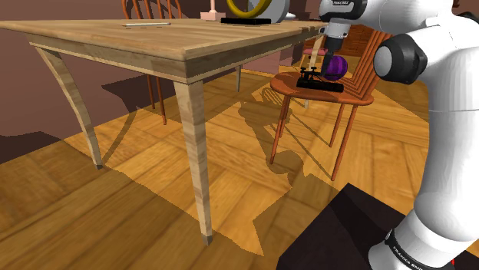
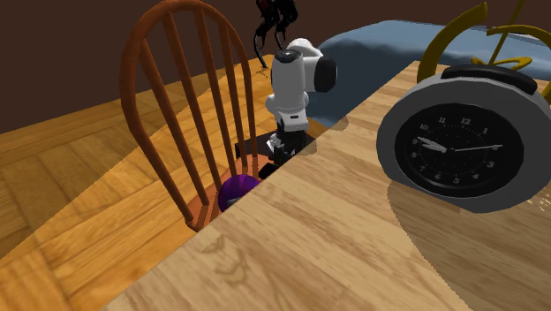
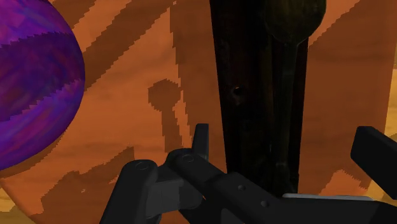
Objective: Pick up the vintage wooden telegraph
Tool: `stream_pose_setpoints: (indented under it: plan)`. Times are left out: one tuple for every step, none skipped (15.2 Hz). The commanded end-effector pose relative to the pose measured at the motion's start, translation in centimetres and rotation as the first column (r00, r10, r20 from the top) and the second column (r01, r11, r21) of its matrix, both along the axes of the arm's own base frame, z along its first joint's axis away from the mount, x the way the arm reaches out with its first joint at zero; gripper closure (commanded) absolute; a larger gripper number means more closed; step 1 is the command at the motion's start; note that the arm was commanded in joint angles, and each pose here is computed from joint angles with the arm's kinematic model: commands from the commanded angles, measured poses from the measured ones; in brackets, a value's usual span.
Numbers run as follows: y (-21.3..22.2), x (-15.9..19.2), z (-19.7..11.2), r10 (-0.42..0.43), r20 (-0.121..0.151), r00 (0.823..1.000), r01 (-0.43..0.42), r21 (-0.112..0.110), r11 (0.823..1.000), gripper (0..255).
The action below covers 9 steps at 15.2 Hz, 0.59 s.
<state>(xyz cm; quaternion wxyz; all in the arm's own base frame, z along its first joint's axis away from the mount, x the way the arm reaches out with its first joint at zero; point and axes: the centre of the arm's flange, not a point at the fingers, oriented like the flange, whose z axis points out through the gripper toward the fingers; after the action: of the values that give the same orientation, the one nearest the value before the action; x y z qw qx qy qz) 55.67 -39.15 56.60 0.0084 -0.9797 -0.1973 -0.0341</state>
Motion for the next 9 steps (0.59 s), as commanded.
stream_pose_setpoints:
  plan:
    - [0.13,0.06,-1.10,0.000,0.000,1.000,0.000,0.000,1.000,0]
    - [0.13,0.06,-1.40,0.000,0.000,1.000,0.000,0.000,1.000,0]
    - [0.14,0.05,-1.41,0.000,0.000,1.000,0.000,0.000,1.000,0]
    - [0.15,-0.06,-1.36,0.000,0.000,1.000,0.000,0.000,1.000,255]
    - [0.18,-0.08,-1.37,0.000,0.000,1.000,0.000,0.000,1.000,255]
    - [0.18,-0.09,-1.38,0.000,0.000,1.000,0.000,0.000,1.000,255]
    - [0.18,-0.08,-1.38,0.000,0.000,1.000,0.000,0.000,1.000,255]
    - [0.17,-0.09,-1.38,0.000,0.000,1.000,0.000,0.000,1.000,255]
    - [0.17,-0.09,-1.38,0.000,0.000,1.000,0.000,0.000,1.000,255]
